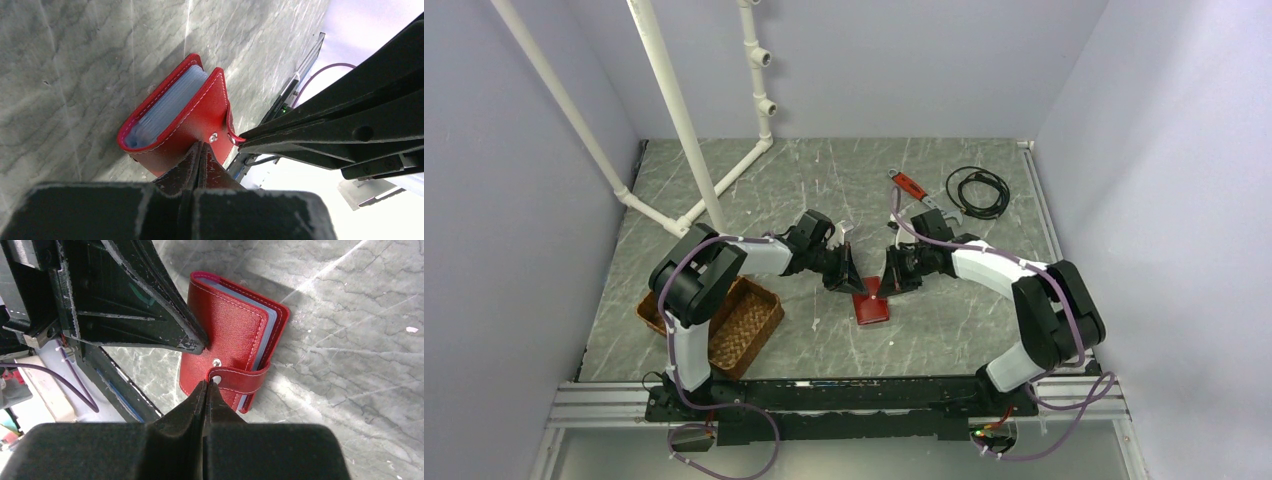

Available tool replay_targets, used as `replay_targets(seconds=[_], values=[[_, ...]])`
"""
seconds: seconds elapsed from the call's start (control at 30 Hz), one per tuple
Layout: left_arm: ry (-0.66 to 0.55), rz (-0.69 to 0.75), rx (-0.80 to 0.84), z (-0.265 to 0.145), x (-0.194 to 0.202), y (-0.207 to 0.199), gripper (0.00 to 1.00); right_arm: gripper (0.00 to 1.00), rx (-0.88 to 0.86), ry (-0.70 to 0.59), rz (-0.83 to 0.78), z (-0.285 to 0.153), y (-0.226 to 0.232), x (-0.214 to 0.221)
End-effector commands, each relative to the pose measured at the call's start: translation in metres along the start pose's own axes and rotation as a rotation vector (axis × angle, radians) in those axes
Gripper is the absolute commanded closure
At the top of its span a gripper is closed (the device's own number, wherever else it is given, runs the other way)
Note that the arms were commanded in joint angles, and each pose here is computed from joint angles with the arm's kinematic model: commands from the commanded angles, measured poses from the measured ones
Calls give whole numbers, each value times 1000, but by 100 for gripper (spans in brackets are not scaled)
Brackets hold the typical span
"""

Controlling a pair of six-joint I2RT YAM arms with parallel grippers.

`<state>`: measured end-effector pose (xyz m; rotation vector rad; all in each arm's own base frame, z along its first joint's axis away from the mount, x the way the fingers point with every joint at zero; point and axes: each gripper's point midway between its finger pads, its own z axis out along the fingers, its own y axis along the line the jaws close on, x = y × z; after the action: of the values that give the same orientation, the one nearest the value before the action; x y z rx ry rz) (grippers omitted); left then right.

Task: Put the credit cards into the card holder
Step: Close the card holder at the center of the board.

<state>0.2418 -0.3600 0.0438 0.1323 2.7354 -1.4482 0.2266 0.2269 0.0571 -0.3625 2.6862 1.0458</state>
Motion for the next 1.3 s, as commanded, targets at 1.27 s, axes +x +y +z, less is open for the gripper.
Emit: replay_targets(seconds=[1.27], values=[[26, -2, -85, 11, 12, 22, 100, 100, 103, 188, 95, 38, -34, 23]])
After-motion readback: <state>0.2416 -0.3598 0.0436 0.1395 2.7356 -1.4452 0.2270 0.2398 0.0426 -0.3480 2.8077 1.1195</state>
